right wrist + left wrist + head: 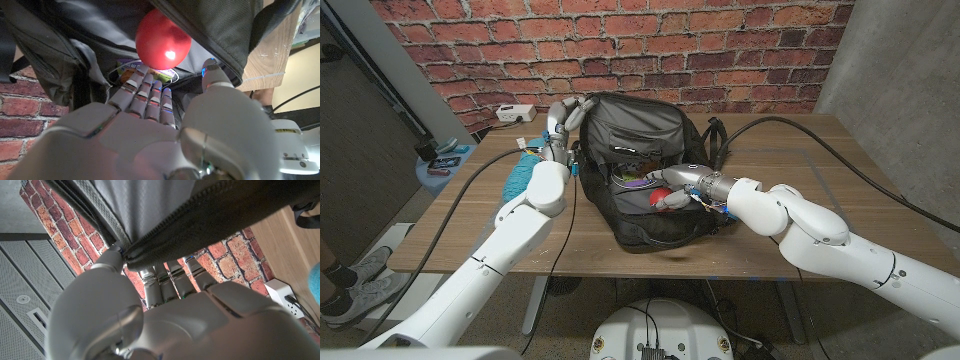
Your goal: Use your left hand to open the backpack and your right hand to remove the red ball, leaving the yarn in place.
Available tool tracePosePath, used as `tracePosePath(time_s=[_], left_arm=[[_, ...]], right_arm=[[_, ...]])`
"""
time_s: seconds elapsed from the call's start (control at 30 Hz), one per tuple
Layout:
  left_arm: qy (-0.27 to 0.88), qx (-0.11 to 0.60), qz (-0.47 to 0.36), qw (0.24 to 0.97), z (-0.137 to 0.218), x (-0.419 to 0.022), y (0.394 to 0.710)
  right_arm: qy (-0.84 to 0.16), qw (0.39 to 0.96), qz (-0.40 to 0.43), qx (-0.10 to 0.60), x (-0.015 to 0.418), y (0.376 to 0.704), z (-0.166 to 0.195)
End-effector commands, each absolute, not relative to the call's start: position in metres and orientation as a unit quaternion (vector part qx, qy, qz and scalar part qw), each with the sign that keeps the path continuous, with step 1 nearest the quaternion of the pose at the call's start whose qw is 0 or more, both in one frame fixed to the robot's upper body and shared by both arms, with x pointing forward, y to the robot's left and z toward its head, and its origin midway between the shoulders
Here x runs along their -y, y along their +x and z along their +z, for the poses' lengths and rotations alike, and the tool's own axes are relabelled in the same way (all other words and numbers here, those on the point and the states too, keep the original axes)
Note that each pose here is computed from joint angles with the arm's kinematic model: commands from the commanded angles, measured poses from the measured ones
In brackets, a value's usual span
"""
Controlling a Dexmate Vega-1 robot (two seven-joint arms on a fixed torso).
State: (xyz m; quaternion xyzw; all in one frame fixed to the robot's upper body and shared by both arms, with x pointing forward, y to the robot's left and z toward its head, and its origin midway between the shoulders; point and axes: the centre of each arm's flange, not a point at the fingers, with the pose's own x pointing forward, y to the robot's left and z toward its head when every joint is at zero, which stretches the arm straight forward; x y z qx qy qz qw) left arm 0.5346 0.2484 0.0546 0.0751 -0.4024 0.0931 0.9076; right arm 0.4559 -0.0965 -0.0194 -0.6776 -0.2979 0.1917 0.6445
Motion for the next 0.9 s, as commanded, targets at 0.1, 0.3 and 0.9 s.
tracePosePath(time_s=[0.1,0.3,0.9], left_arm=[[0.076,0.402,0.091,0.908,0.052,-0.244,0.532],[0.075,0.402,0.094,0.908,0.050,-0.244,0.531],[0.072,0.401,0.097,0.908,0.045,-0.245,0.527]], right_arm=[[-0.686,0.630,0.181,0.316,0.097,0.450,-0.010],[-0.686,0.628,0.183,0.319,0.096,0.450,-0.009],[-0.702,0.607,0.183,0.323,0.095,0.466,-0.019]])
